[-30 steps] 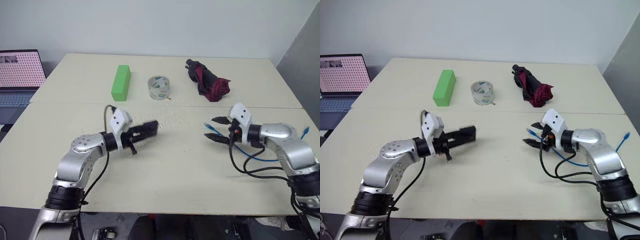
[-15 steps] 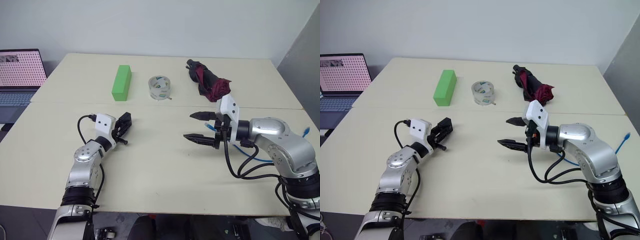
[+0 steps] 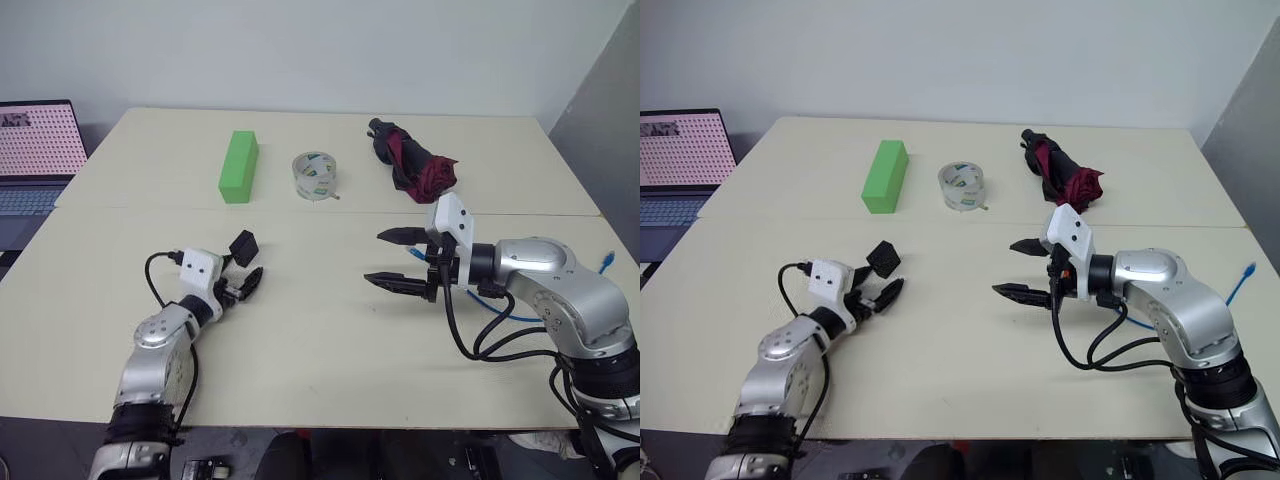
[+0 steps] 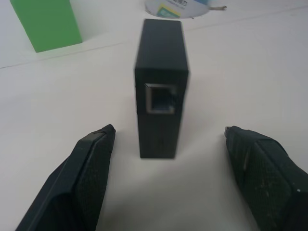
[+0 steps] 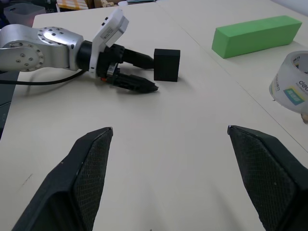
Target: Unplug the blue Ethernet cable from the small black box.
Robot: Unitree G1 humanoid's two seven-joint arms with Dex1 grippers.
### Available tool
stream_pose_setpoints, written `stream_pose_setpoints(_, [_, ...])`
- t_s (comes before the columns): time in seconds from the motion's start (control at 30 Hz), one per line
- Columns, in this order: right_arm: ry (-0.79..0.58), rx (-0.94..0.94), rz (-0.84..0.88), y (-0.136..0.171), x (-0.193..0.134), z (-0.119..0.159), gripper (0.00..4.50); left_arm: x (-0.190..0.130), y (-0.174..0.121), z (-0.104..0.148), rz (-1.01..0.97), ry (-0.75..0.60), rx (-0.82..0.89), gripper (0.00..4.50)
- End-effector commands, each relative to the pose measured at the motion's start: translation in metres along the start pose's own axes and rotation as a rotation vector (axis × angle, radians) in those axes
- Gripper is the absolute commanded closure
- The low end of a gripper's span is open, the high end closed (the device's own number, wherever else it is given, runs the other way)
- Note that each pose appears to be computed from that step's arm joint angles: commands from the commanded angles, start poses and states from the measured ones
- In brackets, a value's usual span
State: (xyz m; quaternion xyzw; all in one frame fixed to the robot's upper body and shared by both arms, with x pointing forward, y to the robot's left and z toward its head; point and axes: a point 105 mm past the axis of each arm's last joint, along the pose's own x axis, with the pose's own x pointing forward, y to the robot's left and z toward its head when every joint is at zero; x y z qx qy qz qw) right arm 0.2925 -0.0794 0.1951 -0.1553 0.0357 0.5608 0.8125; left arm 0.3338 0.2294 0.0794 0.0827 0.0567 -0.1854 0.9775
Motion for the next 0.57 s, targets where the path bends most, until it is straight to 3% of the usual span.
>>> stream_pose_setpoints(0.03, [-0.013, -0.034, -0.031, 0.001, -0.01, 0.005, 0.46, -0.017, 0.005, 0.017, -0.002, 0.029, 0.101, 0.72])
stream_pose_setpoints(0.33, [0.078, -0.05, -0.16, -0.016, -0.061, -0.019, 0.46, -0.042, 0.014, 0.07, -0.119, 0.021, 0.196, 0.72])
stream_pose_setpoints(0.57, [0.133, -0.056, -0.22, -0.025, -0.086, -0.029, 0.46, -0.047, 0.01, 0.086, -0.233, 0.038, 0.228, 0.72])
